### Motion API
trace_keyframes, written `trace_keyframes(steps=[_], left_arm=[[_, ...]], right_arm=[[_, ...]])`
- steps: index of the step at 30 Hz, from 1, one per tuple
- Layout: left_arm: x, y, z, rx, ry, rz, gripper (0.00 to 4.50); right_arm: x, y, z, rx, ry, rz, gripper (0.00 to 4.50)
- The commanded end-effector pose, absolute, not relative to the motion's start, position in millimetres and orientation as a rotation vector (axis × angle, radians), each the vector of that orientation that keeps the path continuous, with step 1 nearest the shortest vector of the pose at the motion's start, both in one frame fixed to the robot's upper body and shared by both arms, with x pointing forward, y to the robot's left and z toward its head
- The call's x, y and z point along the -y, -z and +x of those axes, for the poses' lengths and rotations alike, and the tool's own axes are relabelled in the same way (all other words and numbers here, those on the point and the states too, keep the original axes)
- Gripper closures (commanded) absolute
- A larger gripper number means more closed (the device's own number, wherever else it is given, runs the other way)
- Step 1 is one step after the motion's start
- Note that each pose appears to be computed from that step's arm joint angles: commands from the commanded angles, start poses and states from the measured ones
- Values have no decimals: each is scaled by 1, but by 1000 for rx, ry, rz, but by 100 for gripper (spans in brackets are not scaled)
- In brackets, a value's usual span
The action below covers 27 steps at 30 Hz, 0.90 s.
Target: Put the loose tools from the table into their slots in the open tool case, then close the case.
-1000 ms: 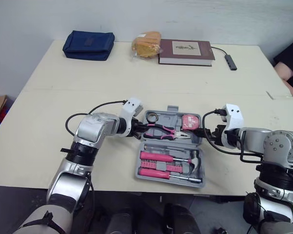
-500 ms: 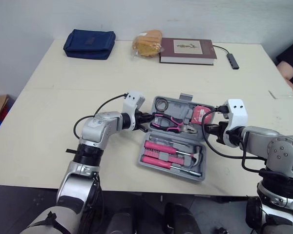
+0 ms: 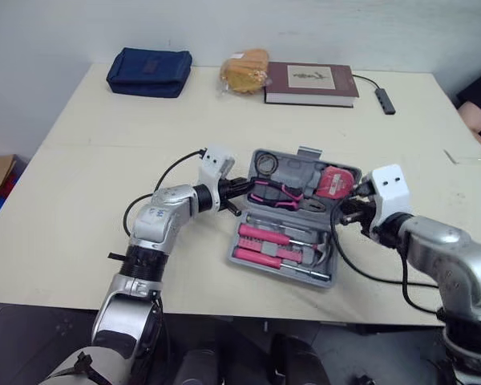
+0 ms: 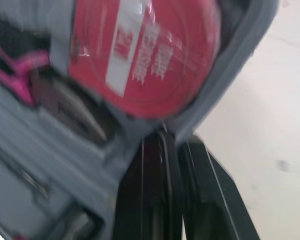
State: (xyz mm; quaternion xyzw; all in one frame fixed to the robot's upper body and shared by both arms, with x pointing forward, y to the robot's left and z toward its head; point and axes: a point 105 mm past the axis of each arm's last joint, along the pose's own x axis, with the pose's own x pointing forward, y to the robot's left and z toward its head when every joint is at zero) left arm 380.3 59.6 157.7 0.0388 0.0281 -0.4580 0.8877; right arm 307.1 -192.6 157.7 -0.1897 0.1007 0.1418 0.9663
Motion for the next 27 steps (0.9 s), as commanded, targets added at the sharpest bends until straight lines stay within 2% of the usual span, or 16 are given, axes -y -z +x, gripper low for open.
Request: trace_keyframes(steps=[1,11,19,20,21,24,25,26,27], left_arm=[[-75,-181,377,164,955,197,421],[-95,-150,354,332,1018,513,421],[-104,-134,341,352,1060,564,421],[-105,-132,336,361,1085,565,361],[-106,-130,332,356,1107,553,327],[-117,-129,329,349,1103,561,188],[-126,-129,330,335,1085,571,135],[-137,-129,331,313,1066,586,99],[-147,-127,331,291,1048,605,49]], right_arm=[[206,-152,299,-84,-204,-641,441],[196,-97,262,119,-248,-1045,441],[197,-85,252,190,-216,-1165,441],[197,-85,250,203,-221,-1170,450],[195,-88,247,230,-234,-1174,450],[193,-94,240,277,-258,-1197,328],[197,-95,237,278,-255,-1213,266],[201,-96,233,276,-251,-1224,234],[205,-97,230,268,-249,-1235,178]])
